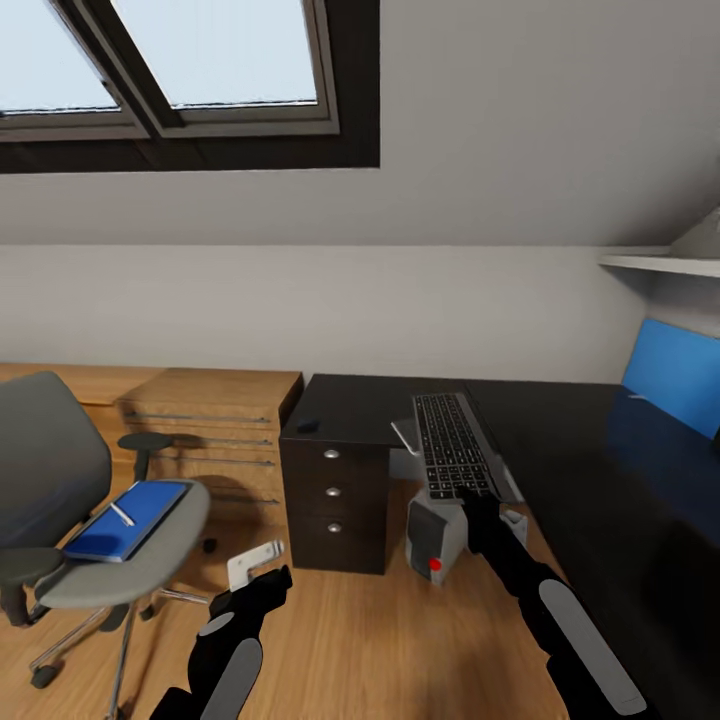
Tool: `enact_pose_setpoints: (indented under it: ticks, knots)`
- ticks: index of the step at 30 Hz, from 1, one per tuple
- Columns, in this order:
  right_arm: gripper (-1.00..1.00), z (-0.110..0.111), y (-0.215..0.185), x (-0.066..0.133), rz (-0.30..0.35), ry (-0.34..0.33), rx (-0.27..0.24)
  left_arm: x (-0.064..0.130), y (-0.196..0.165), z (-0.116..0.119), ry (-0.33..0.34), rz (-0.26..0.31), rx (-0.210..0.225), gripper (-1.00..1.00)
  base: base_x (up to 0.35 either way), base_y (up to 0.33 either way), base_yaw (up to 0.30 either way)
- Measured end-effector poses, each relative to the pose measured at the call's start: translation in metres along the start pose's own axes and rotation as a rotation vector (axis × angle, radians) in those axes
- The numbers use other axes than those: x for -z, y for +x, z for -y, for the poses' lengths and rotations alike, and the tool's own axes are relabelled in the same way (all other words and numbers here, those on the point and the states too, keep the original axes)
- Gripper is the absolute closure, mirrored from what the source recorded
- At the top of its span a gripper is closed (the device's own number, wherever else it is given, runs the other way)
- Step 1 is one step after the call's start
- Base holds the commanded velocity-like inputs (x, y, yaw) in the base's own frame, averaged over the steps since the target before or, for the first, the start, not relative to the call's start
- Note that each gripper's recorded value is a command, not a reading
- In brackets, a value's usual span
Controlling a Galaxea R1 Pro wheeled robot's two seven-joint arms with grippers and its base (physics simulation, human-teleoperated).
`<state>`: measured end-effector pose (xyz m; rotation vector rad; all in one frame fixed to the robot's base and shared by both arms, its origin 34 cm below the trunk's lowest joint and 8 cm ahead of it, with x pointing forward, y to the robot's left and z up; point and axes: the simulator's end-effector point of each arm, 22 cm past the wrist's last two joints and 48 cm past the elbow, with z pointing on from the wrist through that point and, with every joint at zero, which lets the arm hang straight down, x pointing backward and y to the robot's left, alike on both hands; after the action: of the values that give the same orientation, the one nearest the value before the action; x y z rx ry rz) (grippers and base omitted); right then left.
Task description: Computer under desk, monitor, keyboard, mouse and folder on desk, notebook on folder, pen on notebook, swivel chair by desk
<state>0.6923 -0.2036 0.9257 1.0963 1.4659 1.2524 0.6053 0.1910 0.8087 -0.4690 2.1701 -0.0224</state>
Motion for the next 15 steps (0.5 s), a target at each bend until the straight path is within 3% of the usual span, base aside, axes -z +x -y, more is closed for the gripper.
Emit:
enact_pose_setpoints:
  ticks: [15]
  knots:
    - [1.00,-0.017,-0.002,0.001,0.001,0.015,-0.002,0.014,-0.017,0.006,0.006,-0.011,0.012,-1.00,-0.344,-0.011,0.000]
